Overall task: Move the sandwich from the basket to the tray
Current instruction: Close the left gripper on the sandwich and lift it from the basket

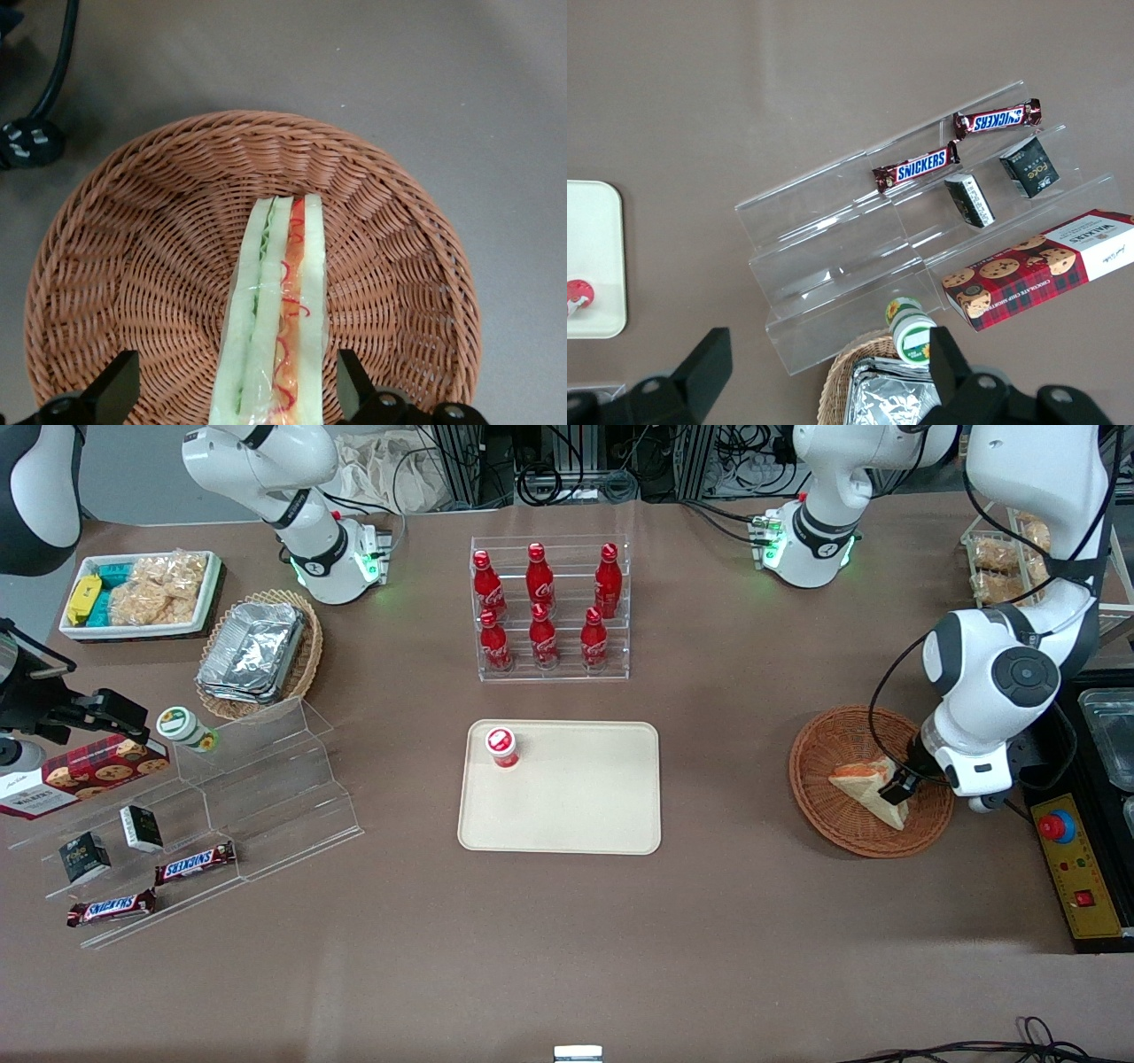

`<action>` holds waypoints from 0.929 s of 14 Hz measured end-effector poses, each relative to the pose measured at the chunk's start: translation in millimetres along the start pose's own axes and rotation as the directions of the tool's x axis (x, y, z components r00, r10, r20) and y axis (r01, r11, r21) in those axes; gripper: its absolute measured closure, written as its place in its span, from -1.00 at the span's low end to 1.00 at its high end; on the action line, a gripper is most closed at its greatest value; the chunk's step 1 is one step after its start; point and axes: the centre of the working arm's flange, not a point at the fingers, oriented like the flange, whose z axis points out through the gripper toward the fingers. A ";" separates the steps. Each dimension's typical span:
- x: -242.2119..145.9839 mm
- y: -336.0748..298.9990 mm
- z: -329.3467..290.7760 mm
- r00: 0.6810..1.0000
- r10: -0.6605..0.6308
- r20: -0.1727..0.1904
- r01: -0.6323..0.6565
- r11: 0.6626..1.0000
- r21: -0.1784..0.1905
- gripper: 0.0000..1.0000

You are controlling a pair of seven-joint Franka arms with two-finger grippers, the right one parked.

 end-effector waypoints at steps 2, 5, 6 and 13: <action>-4.7 2.0 8.5 1.000 -0.011 0.009 0.011 1.000 0.013 -1.00; -9.5 2.4 27.2 0.999 -0.018 0.026 0.017 0.999 0.036 -1.00; -10.4 2.5 32.2 0.999 -0.022 0.030 0.021 0.999 0.039 -0.99; -17.1 16.5 25.5 0.997 0.031 0.069 -0.037 0.996 0.086 0.27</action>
